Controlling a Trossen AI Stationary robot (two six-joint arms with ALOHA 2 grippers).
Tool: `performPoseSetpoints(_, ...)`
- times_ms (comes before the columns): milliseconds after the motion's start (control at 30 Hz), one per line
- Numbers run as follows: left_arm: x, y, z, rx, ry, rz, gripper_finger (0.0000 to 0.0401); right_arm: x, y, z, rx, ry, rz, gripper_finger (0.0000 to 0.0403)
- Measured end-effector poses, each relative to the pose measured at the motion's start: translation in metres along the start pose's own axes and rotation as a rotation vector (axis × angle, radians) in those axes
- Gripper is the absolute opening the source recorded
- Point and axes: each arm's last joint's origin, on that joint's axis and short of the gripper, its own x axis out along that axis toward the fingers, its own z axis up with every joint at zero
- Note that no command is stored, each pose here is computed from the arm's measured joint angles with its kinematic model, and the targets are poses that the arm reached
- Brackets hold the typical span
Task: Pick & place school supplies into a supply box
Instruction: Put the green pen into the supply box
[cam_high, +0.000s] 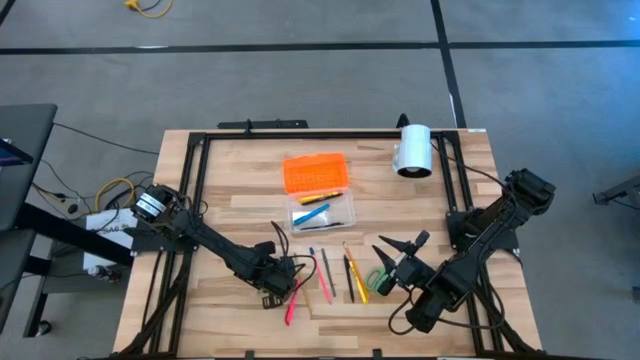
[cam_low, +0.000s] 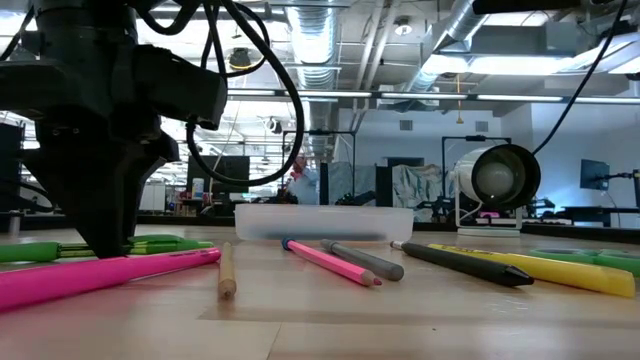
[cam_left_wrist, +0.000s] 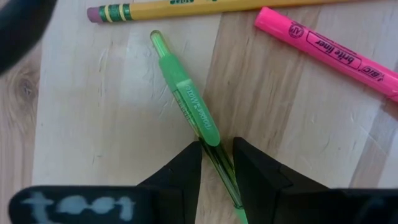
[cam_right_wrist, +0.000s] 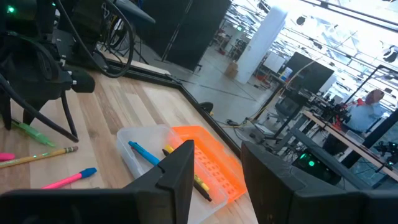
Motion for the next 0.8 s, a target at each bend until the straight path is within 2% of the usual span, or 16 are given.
performPoseSetpoints(800,0.0,0.0002,-0.0002,-0.101,0.001,0.003,0.0087,0.0,0.0001,-0.0001,0.0,0.002,0.003,0.0127)
